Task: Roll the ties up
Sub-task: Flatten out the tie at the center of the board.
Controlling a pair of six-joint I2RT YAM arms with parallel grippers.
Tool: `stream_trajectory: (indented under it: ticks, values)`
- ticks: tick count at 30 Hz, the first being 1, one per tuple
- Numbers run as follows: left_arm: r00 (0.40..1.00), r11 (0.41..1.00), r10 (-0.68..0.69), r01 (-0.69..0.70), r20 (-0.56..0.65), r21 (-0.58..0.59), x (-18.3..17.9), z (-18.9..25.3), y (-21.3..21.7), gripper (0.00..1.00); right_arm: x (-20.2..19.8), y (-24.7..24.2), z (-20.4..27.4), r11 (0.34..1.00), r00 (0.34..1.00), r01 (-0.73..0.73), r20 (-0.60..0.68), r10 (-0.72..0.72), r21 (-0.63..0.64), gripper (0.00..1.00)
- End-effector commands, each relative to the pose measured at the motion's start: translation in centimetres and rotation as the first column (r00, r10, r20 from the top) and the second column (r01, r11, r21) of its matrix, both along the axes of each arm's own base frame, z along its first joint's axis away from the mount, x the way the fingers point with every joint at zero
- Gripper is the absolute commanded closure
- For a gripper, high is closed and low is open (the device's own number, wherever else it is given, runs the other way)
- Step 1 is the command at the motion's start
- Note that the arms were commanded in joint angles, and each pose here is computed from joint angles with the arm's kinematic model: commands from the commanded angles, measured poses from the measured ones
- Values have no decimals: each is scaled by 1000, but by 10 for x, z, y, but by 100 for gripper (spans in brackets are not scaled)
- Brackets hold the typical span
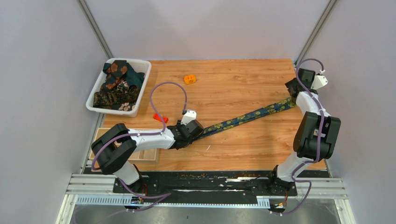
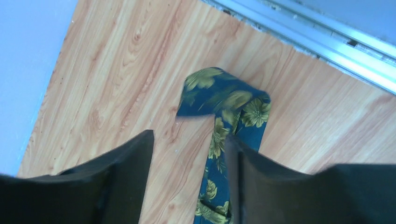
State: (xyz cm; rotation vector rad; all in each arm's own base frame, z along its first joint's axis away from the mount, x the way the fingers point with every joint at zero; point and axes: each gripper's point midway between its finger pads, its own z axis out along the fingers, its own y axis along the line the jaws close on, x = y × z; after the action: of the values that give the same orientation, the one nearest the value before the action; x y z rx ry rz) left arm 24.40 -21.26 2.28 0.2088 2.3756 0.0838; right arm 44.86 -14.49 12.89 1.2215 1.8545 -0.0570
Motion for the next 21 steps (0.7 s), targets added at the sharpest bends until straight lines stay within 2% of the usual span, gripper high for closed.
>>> stream_trajectory:
  ticks: [1, 6, 11, 14, 18, 21]
  values:
    - [999, 996, 17, -12, -48, 93, -10, -13, 18, 51, 7, -12, 45, 996, 986, 65, 152, -74, 60, 35]
    - [999, 995, 16, -11, -44, 96, -11, -13, 18, 51, -8, -8, 63, 997, 981, 49, 186, -60, 64, 28]
    - [999, 996, 18, -14, -41, 88, -10, -10, 17, 46, -31, 11, 68, 996, 979, -15, 206, -3, 85, 27]
    - [999, 998, 5, -2, -46, 60, -12, -5, 13, 35, -48, 33, 59, 990, 978, -95, 197, 73, 106, 27]
    - [1000, 1000, -9, 8, -27, -19, -16, 19, 7, 20, -75, 63, 50, 975, 967, -208, 163, 194, 73, 31]
    - [1000, 998, -6, 7, 4, -65, -19, 42, 7, 13, -95, 93, 52, 951, 943, -307, 143, 299, 34, 33]
